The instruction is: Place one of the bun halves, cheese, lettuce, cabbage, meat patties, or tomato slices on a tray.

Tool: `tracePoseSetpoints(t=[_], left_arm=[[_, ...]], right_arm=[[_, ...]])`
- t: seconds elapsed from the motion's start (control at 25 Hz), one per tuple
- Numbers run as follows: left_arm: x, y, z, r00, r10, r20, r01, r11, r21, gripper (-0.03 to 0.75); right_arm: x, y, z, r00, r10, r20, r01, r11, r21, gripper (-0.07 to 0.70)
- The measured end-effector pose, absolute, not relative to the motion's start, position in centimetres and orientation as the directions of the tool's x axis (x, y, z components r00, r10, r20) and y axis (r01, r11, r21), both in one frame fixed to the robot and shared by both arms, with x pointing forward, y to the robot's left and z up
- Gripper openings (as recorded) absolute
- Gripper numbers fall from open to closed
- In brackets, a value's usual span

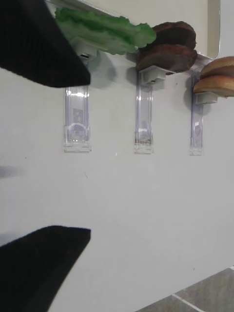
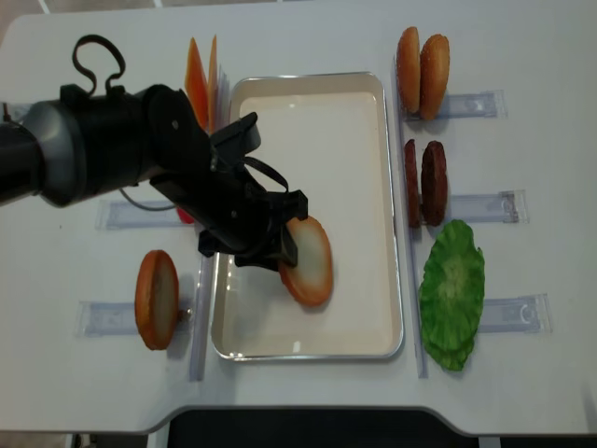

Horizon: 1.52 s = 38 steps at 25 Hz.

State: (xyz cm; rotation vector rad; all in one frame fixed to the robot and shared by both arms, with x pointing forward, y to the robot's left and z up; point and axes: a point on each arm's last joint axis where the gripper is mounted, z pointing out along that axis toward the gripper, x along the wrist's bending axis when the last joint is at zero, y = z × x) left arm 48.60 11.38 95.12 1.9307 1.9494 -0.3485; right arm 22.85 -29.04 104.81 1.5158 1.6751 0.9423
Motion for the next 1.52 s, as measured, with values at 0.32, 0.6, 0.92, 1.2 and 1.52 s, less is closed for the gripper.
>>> tracePoseSetpoints(t=[0.32,0.6,0.92,1.2,1.52], left_arm=[[48.5,11.6,95.0,0.014,0.915,-0.403,0.997,0.019,0.079,0.405],[48.5,11.6,95.0,0.014,0.917,-0.399,0.997,0.02,0.079,0.581],[48.5,11.7,95.3,0.018,0.927,-0.374,0.999,0.001,0.051,0.599],[49.5,11.6,98.4,0.095,0.956,-0.276,0.995,-0.098,0.003,0.599],[50.2,11.3,102.4,0.195,0.972,-0.129,0.981,-0.196,0.004,0.599]], right_arm=[[22.9,-29.0,104.8,-0.091,0.996,-0.016,0.503,0.06,0.862,0.553],[22.9,-29.0,104.8,-0.091,0.996,-0.016,0.503,0.06,0.862,0.553],[22.9,-29.0,104.8,-0.091,0.996,-0.016,0.503,0.06,0.862,0.553],[22.9,-29.0,104.8,-0.091,0.996,-0.016,0.503,0.06,0.862,0.553],[22.9,-29.0,104.8,-0.091,0.996,-0.016,0.503,0.06,0.862,0.553]])
